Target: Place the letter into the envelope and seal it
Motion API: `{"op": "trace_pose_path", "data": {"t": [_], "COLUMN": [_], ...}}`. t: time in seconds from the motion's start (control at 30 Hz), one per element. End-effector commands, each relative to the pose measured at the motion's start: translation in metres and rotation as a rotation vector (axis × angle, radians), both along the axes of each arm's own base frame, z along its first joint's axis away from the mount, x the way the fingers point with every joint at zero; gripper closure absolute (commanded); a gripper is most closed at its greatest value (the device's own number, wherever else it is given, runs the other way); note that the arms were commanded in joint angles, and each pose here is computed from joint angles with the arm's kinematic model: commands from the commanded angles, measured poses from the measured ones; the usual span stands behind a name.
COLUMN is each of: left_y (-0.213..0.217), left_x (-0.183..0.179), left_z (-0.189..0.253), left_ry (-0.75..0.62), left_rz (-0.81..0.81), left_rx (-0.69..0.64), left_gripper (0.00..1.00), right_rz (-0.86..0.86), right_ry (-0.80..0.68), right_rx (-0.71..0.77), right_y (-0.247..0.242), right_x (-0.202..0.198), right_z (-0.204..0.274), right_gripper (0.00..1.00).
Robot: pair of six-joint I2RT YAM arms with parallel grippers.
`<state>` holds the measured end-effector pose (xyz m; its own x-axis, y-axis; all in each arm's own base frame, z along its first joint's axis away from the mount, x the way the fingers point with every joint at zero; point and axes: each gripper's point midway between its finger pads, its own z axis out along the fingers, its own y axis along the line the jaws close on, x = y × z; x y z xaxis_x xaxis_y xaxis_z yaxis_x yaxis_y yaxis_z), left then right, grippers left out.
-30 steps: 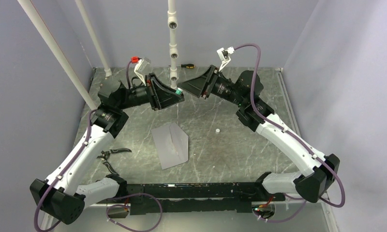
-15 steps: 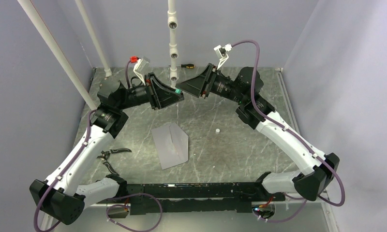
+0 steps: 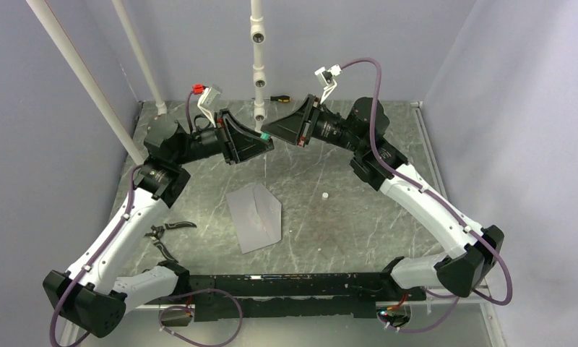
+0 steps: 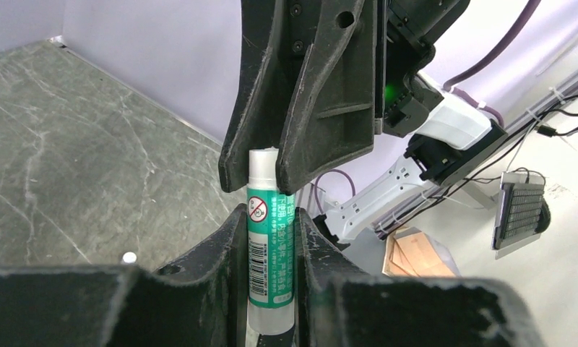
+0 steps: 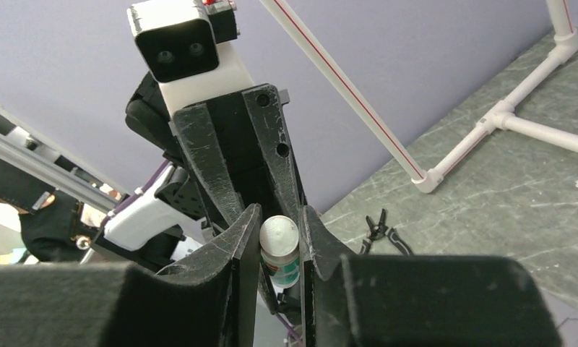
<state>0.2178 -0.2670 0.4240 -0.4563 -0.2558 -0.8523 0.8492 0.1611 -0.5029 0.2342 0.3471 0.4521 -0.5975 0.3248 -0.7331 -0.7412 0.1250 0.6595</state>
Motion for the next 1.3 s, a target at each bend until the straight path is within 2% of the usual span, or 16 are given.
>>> {"op": "trace_pose_path", "data": {"t": [0.0, 0.07, 0.17, 0.27, 0.37, 0.57, 0.87, 1.0, 1.03, 1.07, 1.1, 1.13, 1.17, 1.2, 1.27], "left_y": [0.002, 0.003, 0.006, 0.009, 0.013, 0.009, 0.002, 0.0, -0.001, -0.001, -0.001, -0.001, -0.001, 0.0, 0.002], "left_x": [0.0, -0.003, -0.01, -0.015, -0.018, -0.025, -0.018, -0.016, -0.015, -0.014, -0.013, -0.013, -0.013, -0.012, -0.011], "left_z": [0.005, 0.003, -0.004, -0.008, -0.01, -0.013, -0.023, -0.024, -0.023, -0.022, -0.022, -0.021, -0.02, -0.019, -0.017], "left_ry": [0.002, 0.016, 0.043, 0.045, 0.043, 0.069, 0.122, 0.126, 0.123, 0.122, 0.119, 0.11, 0.104, 0.094, 0.076], "left_rz": [0.02, 0.016, 0.007, 0.0, 0.004, -0.071, -0.1, -0.112, -0.112, -0.11, -0.107, -0.106, -0.102, -0.092, -0.066], "left_rx": [0.0, 0.024, 0.08, 0.124, 0.149, 0.14, 0.119, 0.123, 0.123, 0.121, 0.12, 0.117, 0.113, 0.11, 0.107], "left_gripper": [0.68, 0.5, 0.35, 0.29, 0.28, 0.47, 0.51, 0.72, 0.89, 0.96, 0.97, 0.97, 0.97, 0.97, 0.97], "right_rz": [0.072, 0.065, 0.079, 0.114, 0.136, 0.157, 0.173, 0.183, 0.178, 0.163, 0.143, 0.116, 0.078, 0.037, -0.055], "right_ry": [-0.09, -0.118, -0.15, -0.163, -0.165, -0.155, -0.13, -0.126, -0.12, -0.113, -0.108, -0.104, -0.097, -0.084, -0.072], "right_rx": [-0.029, -0.087, -0.171, -0.206, -0.231, -0.241, -0.189, -0.187, -0.191, -0.195, -0.196, -0.194, -0.189, -0.178, -0.144], "right_y": [0.002, 0.002, -0.001, -0.003, -0.004, -0.003, 0.003, 0.005, 0.005, 0.005, 0.004, 0.002, -0.001, -0.004, -0.017], "right_x": [-0.019, -0.017, -0.017, -0.022, -0.025, -0.026, -0.025, -0.024, -0.023, -0.02, -0.017, -0.015, -0.01, -0.006, 0.002], "right_z": [0.017, 0.01, -0.002, -0.008, -0.013, -0.016, -0.012, -0.013, -0.014, -0.016, -0.017, -0.017, -0.016, -0.015, -0.009], "right_gripper": [1.0, 1.0, 1.0, 1.0, 1.0, 1.0, 1.0, 1.0, 1.0, 0.98, 0.84, 0.62, 0.49, 0.37, 0.23]}}
